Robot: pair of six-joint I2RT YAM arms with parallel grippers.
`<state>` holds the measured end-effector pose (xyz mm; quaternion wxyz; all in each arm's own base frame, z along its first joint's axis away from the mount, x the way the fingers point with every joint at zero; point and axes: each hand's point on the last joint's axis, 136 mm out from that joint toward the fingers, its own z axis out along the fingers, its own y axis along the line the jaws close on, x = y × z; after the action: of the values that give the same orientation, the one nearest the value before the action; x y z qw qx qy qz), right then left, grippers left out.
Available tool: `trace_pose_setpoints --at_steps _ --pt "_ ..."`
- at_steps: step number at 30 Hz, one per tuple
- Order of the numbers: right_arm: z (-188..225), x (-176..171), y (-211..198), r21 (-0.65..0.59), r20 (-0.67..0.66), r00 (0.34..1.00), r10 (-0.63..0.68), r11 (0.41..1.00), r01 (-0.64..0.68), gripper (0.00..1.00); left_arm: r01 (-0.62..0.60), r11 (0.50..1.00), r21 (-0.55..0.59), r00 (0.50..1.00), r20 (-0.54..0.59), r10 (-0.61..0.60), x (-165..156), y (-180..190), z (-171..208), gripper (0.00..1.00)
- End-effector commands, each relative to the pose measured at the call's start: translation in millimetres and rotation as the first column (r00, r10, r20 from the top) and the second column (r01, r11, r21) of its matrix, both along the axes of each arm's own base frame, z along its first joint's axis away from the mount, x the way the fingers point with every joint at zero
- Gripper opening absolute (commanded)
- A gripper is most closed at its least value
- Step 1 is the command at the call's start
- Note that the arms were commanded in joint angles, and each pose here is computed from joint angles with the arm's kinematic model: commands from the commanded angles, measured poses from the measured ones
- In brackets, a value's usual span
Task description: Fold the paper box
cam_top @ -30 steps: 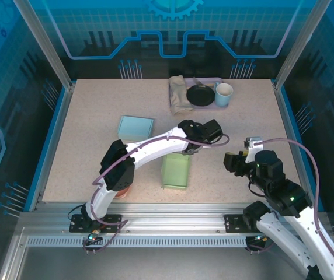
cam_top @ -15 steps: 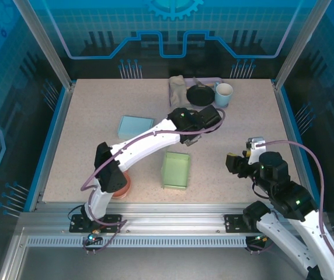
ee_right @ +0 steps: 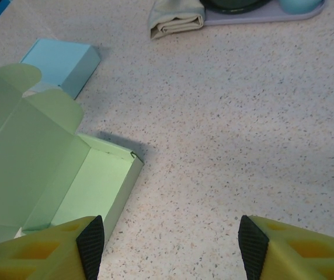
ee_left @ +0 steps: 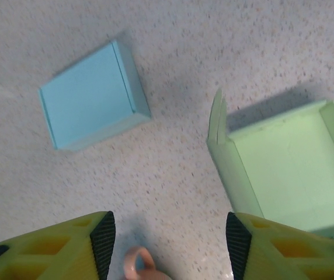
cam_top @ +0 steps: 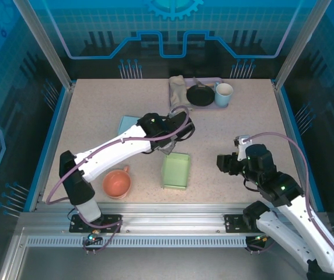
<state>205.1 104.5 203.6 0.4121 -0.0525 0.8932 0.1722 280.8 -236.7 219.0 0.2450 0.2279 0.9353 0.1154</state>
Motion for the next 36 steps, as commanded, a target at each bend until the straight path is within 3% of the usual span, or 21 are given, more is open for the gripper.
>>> trace_pose_setpoints --at_steps 1,12,29,36 --pt "1 6 7 0.043 -0.008 1.0 0.003 0.999 -0.003 0.65 -0.055 0.994 -0.097 0.998 -0.044 0.051 -8 -1 -10 0.56" --pt "-9 10 10 0.045 -0.053 0.999 -0.007 0.999 0.01 0.64 -0.043 0.983 -0.181 0.994 -0.102 0.024 -14 -18 -37 0.5" --pt "-23 8 8 0.042 -0.079 0.997 -0.02 0.999 0.023 0.64 -0.085 0.961 -0.263 0.994 -0.092 0.062 -19 -26 -12 0.51" --pt "-25 8 10 0.049 -0.081 0.997 -0.015 0.999 0.019 0.64 -0.108 0.974 -0.199 0.987 -0.139 0.081 -24 -22 -39 0.5"
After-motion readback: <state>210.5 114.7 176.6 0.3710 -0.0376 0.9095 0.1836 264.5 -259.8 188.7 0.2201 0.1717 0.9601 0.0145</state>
